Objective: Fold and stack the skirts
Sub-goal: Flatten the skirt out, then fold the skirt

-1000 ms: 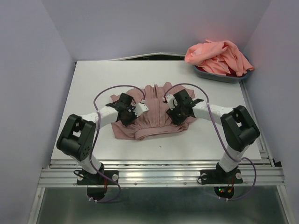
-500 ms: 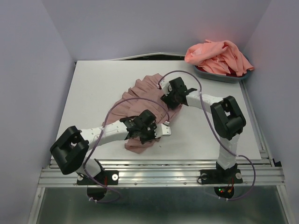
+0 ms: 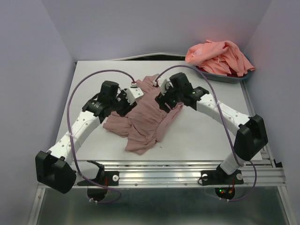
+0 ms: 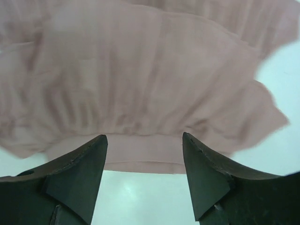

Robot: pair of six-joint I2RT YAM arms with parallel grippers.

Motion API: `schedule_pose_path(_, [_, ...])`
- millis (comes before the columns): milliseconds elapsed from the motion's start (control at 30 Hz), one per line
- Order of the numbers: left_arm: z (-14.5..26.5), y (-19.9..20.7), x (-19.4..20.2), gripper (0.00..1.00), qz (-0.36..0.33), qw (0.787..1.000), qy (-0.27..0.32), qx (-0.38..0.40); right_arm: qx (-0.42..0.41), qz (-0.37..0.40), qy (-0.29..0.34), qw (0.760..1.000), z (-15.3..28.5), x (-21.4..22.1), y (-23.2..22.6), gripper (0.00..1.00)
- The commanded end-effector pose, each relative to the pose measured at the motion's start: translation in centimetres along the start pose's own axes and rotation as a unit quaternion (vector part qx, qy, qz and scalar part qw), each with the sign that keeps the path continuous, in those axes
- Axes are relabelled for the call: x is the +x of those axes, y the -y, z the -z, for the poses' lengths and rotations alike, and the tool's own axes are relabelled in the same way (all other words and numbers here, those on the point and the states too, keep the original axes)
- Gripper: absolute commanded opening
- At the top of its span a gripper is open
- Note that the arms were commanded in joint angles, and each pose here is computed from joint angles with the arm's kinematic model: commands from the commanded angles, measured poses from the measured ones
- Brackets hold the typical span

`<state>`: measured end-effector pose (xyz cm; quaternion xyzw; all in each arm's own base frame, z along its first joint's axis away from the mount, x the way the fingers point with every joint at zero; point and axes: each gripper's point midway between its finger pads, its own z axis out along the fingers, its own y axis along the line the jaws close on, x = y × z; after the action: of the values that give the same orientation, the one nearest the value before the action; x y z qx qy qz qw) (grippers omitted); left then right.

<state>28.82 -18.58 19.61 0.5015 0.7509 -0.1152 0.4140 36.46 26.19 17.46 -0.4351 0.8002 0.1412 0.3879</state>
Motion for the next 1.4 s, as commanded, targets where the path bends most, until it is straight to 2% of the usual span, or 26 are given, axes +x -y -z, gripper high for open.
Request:
schedule_pose_path(0, [1.9,0.1,7.6,0.52,-0.025,0.996,-0.082,0.027,-0.14,0.012,-0.051,0.989,0.2,3.1,-10.5,0.73])
schedule_pose_path(133, [3.0,-1.0,11.3,0.54,-0.046,0.993,-0.11,0.009,-0.19,0.048,-0.073,0.978,0.5,5.2,-15.0,0.74])
schedule_pose_path(300, [2.6,-0.9,15.1,0.56,-0.018,0.99,-0.138,0.009,-0.197,0.09,-0.084,0.973,0.2,7.0,-18.0,0.76])
schedule_pose_path(433, [2.5,-0.5,16.7,0.56,-0.001,0.989,-0.148,0.013,-0.153,0.106,-0.097,0.978,-1.5,8.6,-17.4,0.77])
schedule_pose_path(533, [2.4,-0.2,16.9,0.57,0.001,0.989,-0.146,0.014,-0.114,0.123,-0.088,0.982,-2.5,9.1,-16.8,0.77])
schedule_pose_path(767, [2.1,-0.7,16.8,0.56,0.002,0.99,-0.139,-0.001,-0.076,0.132,-0.114,0.982,-4.5,12.5,-16.9,0.76])
schedule_pose_path(800, [2.1,-0.6,16.8,0.56,-0.008,0.99,-0.138,0.002,-0.048,0.135,-0.116,0.983,-4.9,12.9,-15.9,0.76])
schedule_pose_path(900, [2.2,-0.4,17.3,0.56,-0.028,0.99,-0.139,0.002,-0.015,0.135,-0.12,0.983,-5.2,13.4,-14.9,0.68])
schedule_pose_path(1000, [2.1,-0.1,18.3,0.55,-0.063,0.987,-0.146,0.003,-0.002,0.129,-0.109,0.986,-4.9,13.1,-14.5,0.53])
schedule_pose_path(1033, [2.0,-0.2,18.6,0.54,-0.072,0.986,-0.147,-0.002,-0.002,0.127,-0.106,0.986,-4.8,12.9,-14.5,0.43])
schedule_pose_path(1100, [1.8,-0.4,18.7,0.53,-0.075,0.986,-0.148,-0.007,0.001,0.128,-0.1,0.987,-4.7,12.5,-14.4,0.31])
schedule_pose_path(1133, [1.8,-0.6,18.6,0.52,-0.076,0.986,-0.148,-0.007,0.0,0.128,-0.097,0.987,-4.4,12.1,-14.4,0.21])
schedule_pose_path(1200, [1.6,-0.6,18.7,0.5,-0.071,0.986,-0.152,-0.003,-0.003,0.13,-0.085,0.988,-3.9,11.1,-14.4,0.13])
schedule_pose_path(1233, [1.7,-0.9,18.5,0.48,-0.07,0.986,-0.154,-0.003,-0.009,0.128,-0.075,0.989,-3.2,10.4,-14.6,0.04])
schedule_pose_path(1267, [1.7,-1.0,18.5,0.46,-0.073,0.985,-0.156,-0.003,-0.011,0.127,-0.066,0.99,-2.8,9.7,-14.6,0.01])
schedule_pose_path(1367, [1.9,-1.5,18.7,0.43,-0.082,0.983,-0.164,-0.006,-0.026,0.13,-0.06,0.989,-1.4,8.7,-14.9,0.01])
